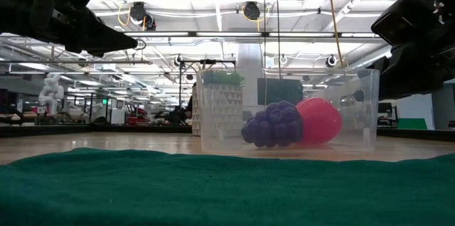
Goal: Pick and placing Produce into tupperware
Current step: Adjust the transparent bin
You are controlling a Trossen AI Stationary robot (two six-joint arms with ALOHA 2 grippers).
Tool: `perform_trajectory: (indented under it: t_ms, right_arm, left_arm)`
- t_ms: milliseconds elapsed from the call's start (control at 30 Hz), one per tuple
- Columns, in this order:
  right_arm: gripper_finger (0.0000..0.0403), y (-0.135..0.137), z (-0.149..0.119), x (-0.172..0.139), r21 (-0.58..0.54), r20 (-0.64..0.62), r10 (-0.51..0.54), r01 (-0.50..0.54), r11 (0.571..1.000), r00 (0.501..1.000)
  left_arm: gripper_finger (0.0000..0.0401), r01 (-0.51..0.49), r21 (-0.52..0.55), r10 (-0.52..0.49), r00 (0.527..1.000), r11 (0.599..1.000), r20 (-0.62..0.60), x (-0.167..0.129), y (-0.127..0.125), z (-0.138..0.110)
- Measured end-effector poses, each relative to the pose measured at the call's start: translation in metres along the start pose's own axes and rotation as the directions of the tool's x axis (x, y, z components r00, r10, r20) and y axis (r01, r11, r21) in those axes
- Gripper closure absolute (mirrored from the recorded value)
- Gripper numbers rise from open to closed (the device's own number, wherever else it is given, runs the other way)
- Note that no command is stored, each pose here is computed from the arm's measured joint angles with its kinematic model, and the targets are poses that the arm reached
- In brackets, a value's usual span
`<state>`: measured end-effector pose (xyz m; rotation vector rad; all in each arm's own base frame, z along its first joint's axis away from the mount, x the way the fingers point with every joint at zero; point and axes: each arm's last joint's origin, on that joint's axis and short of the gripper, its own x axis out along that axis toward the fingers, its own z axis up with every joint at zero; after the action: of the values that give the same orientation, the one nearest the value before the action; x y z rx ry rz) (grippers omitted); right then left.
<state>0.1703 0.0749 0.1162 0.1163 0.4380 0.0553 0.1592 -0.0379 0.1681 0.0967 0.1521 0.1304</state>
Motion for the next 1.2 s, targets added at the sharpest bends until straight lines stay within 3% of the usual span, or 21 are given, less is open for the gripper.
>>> perform_trajectory:
  t_ms: [1200]
  right_arm:
    - [0.0403, 0.0041, 0.0003, -0.0012, 0.014, 0.009, 0.030, -0.030, 0.999, 1.000]
  left_arm:
    - [0.0375, 0.000, 0.001, 0.000, 1.000, 1.000, 0.001, 0.0000, 0.0000, 0.0000]
